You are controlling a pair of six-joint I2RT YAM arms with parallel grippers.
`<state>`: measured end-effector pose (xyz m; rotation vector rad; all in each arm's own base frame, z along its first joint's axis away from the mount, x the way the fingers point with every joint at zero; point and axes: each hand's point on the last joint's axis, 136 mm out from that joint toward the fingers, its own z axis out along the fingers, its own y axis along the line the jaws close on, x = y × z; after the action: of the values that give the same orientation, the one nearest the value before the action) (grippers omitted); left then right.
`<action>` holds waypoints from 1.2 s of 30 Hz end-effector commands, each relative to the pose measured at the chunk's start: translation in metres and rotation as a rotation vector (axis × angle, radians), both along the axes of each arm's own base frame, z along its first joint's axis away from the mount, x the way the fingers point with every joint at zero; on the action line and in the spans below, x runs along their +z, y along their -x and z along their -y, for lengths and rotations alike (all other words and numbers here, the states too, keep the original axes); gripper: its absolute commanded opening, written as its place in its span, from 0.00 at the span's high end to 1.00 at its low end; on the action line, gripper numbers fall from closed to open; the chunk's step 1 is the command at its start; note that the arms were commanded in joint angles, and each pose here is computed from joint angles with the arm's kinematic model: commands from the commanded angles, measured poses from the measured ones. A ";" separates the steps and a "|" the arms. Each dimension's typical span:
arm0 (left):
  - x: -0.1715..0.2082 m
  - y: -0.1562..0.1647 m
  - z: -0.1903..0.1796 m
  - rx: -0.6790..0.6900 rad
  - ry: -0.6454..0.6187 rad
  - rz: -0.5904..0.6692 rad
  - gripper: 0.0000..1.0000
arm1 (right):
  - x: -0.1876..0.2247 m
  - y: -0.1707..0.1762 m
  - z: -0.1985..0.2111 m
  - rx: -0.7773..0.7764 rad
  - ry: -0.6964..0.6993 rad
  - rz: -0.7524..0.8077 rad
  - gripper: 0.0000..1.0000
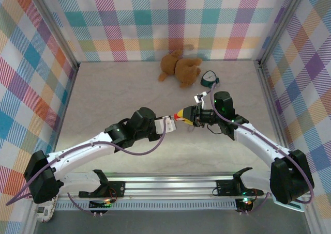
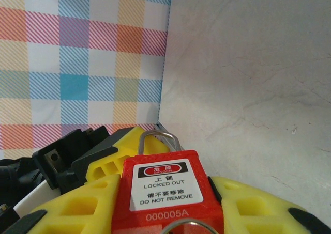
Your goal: Unlock with the key
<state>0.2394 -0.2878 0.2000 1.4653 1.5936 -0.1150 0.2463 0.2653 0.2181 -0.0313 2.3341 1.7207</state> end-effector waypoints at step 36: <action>0.021 -0.020 -0.022 0.170 0.106 0.113 0.22 | 0.023 0.006 -0.025 0.086 -0.006 0.087 0.76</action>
<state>0.2487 -0.2608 0.2058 1.2527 1.6451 -0.0421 0.2466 0.2859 0.2152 -0.1036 2.3714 1.6841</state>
